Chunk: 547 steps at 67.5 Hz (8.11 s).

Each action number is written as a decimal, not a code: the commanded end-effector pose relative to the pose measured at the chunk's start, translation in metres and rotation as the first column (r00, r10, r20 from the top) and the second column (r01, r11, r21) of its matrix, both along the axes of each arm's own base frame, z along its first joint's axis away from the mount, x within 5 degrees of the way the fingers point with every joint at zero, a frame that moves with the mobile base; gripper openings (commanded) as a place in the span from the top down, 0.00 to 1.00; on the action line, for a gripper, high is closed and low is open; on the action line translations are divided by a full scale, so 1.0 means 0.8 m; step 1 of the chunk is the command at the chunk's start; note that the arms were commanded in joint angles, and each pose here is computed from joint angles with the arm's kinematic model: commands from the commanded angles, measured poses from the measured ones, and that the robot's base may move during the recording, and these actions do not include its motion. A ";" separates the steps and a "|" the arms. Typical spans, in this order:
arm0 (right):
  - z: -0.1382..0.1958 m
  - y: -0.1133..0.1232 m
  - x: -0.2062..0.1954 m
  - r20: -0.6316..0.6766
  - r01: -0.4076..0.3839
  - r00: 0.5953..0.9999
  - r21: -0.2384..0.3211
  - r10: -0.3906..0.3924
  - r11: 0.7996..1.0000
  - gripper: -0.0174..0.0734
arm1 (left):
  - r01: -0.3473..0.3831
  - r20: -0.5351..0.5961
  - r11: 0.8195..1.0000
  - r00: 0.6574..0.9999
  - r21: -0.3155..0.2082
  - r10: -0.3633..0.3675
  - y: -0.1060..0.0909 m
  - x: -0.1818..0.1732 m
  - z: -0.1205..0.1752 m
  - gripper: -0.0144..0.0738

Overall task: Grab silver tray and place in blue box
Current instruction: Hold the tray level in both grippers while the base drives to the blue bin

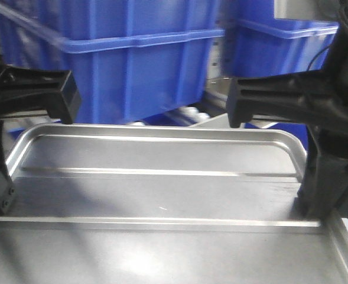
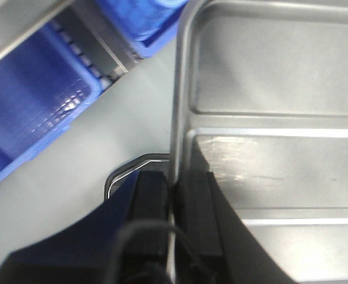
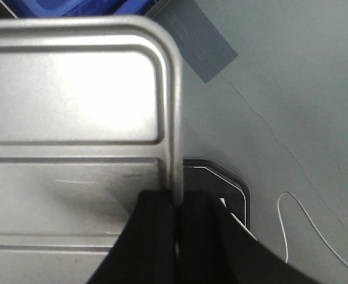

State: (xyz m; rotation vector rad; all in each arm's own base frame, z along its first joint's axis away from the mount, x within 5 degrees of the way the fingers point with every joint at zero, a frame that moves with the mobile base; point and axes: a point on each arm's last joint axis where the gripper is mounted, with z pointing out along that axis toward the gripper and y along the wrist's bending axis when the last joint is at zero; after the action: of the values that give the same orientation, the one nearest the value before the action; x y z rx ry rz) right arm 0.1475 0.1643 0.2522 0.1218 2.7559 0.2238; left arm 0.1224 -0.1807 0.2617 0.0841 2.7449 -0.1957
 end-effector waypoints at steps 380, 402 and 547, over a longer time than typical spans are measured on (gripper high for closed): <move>0.017 -0.002 0.002 0.063 -0.015 0.998 0.024 0.013 1.000 0.75 | 0.004 0.043 0.999 0.999 -0.034 -0.003 0.001 0.000 0.016 0.85; 0.017 -0.002 0.002 0.063 -0.015 0.998 0.024 0.013 1.000 0.75 | 0.004 0.043 0.999 0.999 -0.034 -0.003 0.001 0.000 0.016 0.85; 0.017 -0.002 0.002 0.063 -0.015 0.998 0.024 0.013 1.000 0.75 | 0.004 0.043 0.999 0.999 -0.034 -0.003 0.001 0.000 0.016 0.85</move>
State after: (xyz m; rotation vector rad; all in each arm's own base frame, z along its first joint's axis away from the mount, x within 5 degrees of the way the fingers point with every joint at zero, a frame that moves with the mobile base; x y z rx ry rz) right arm 0.1474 0.1641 0.2523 0.1222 2.7564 0.2224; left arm 0.1224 -0.1807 0.2617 0.0841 2.7449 -0.1957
